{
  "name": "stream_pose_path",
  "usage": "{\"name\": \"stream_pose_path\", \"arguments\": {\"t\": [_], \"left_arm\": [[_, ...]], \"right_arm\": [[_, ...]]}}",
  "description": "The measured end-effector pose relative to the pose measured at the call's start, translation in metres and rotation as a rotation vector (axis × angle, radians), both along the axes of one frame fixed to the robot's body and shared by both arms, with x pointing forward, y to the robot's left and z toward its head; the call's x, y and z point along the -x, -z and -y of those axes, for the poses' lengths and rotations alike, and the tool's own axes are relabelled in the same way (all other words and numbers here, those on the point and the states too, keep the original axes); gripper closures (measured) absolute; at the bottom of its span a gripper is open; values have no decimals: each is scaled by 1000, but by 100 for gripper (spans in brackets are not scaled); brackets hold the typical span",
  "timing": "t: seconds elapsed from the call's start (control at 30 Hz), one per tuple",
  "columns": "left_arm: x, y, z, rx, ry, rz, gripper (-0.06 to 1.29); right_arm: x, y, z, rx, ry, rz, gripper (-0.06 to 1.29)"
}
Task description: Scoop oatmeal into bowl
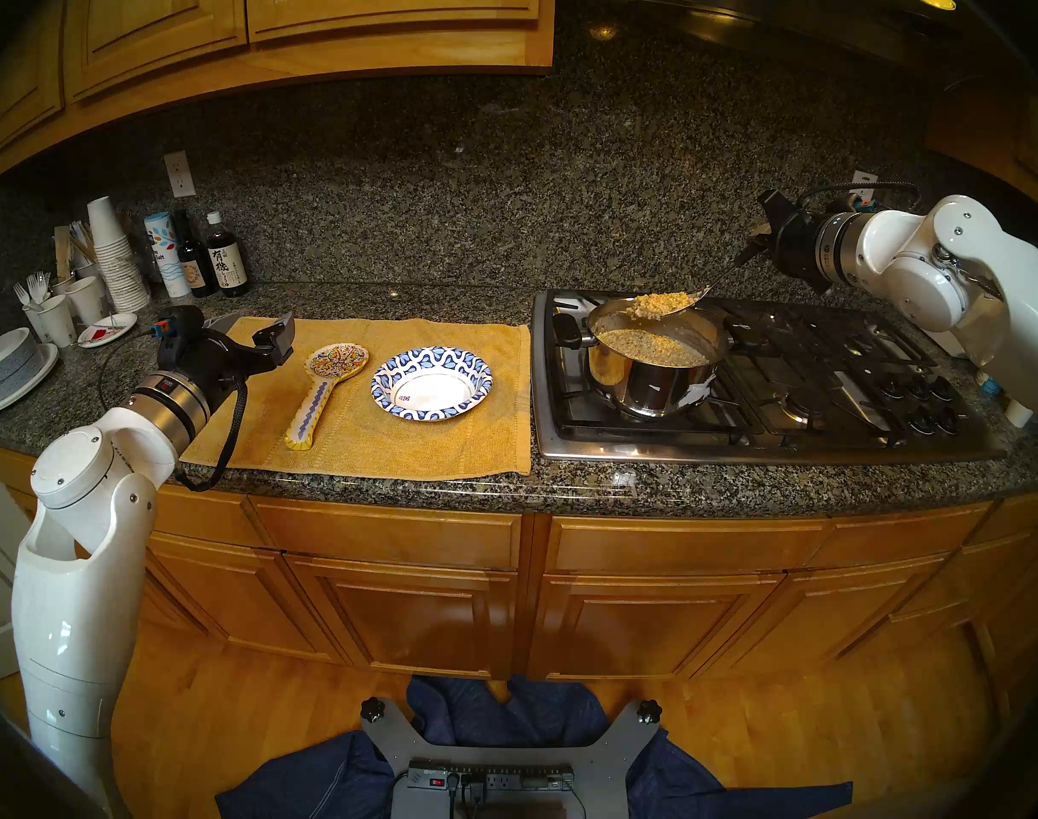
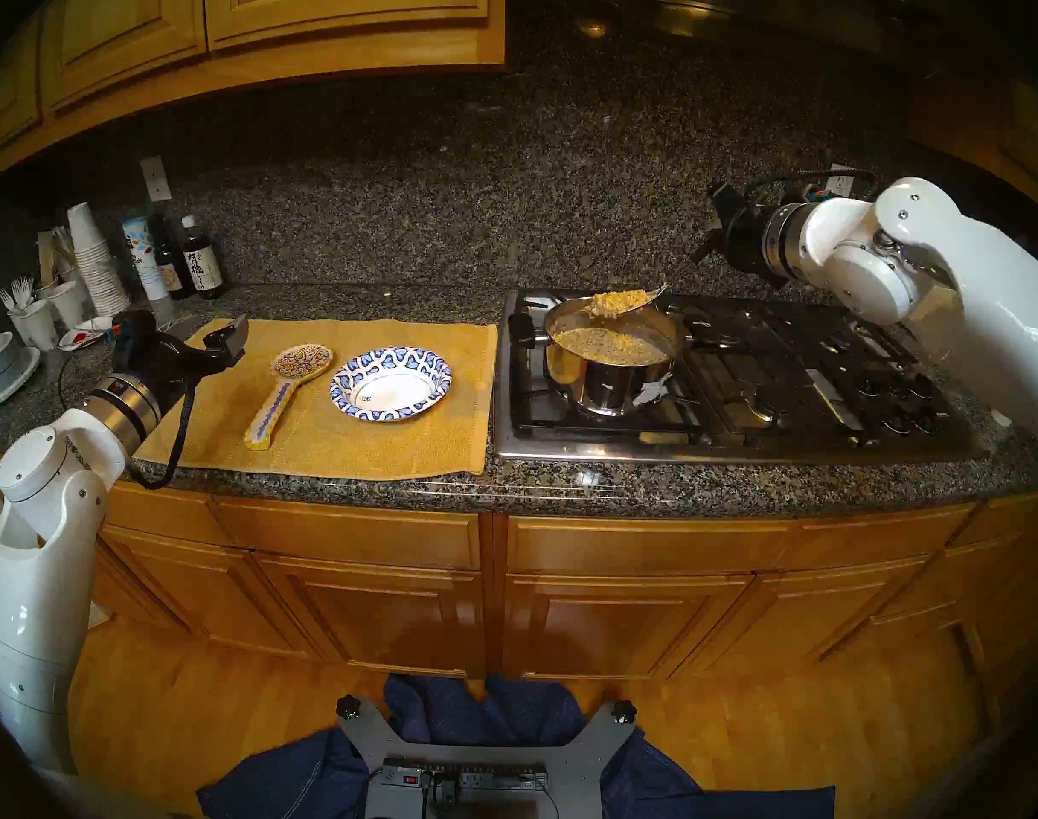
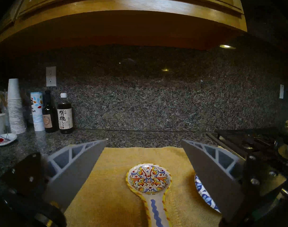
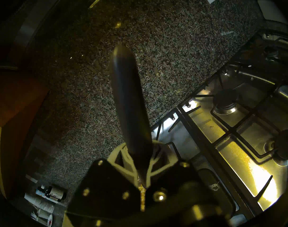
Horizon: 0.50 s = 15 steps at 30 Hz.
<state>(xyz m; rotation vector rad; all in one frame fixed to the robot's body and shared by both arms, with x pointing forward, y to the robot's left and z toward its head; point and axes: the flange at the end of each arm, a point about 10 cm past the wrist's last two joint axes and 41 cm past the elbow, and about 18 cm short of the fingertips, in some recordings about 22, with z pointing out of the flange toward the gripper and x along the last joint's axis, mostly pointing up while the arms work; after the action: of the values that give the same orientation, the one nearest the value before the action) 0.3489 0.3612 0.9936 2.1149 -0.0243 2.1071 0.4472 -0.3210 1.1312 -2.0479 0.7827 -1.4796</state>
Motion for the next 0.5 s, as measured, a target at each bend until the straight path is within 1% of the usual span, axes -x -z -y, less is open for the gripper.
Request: {"name": "stream_pose_path", "arguments": {"t": [0.1, 0.23, 0.33, 0.37, 0.5], "left_arm": [[0, -2, 2, 31, 20, -24, 0], [0, -6, 8, 93, 59, -87, 0], [0, -7, 12, 124, 71, -132, 0], [0, -7, 14, 139, 75, -156, 0], [0, -6, 16, 178, 84, -203, 0]], "right_arm": [[0, 0, 0, 0, 0, 0, 125], [0, 0, 0, 0, 0, 0, 125], [0, 0, 0, 0, 1, 0, 125], [0, 0, 0, 0, 1, 0, 125], [0, 0, 0, 0, 1, 0, 125]]}}
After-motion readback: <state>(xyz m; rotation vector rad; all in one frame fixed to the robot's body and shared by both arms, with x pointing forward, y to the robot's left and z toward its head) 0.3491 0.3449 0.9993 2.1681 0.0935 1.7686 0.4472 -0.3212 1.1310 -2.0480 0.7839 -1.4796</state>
